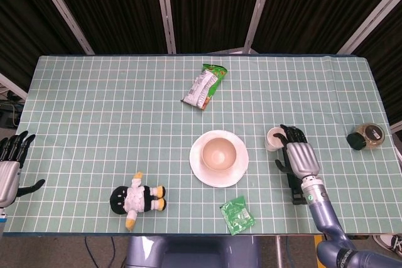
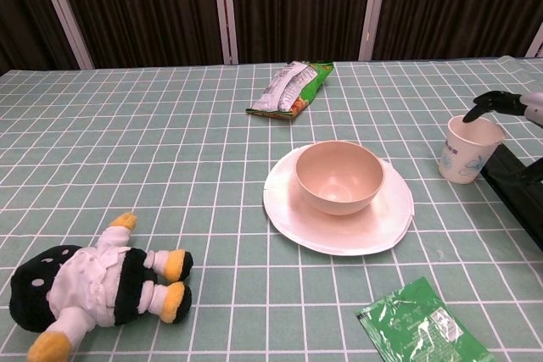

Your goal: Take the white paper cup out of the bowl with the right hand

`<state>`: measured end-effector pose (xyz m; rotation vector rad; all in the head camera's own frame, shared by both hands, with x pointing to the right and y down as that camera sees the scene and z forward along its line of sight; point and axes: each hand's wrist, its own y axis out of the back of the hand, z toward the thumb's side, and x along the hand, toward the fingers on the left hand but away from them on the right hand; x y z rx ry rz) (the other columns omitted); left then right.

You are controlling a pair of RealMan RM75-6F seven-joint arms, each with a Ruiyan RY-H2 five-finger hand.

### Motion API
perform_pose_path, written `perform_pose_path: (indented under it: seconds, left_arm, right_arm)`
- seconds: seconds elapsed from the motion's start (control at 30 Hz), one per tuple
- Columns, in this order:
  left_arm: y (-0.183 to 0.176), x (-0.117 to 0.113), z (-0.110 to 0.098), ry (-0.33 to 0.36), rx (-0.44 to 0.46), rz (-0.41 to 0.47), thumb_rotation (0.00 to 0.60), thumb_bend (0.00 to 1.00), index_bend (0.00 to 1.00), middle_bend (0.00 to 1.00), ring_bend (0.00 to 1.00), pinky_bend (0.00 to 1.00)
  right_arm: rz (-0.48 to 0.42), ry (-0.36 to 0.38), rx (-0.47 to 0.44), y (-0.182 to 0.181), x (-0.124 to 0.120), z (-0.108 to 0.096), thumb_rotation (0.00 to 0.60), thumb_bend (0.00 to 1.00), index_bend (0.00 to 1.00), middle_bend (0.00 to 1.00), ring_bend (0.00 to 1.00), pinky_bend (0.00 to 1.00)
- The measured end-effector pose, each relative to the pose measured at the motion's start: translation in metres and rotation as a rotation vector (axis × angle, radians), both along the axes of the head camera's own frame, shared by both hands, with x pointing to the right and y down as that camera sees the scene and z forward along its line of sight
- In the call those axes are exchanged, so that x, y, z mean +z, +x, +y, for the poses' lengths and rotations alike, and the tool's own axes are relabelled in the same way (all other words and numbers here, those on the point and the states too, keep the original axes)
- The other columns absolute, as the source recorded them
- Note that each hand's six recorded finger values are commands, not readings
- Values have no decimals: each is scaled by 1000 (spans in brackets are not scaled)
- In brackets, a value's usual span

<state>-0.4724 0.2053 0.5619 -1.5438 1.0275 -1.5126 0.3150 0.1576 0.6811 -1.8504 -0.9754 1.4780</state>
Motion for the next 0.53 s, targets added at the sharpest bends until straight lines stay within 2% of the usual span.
perform_pose_path:
  seconds: [0.3, 0.53]
  left_arm:
    - [0, 0, 0, 0, 1, -2, 600, 0, 0, 0, 0, 0]
    - [0, 4, 1, -8, 10, -14, 600, 0, 0, 0, 0, 0]
  right_arm:
    - [22, 56, -2, 19, -24, 5, 600, 171, 9, 0, 0, 0]
    - [78, 158, -9, 55, -56, 20, 600, 87, 0, 0, 0, 0]
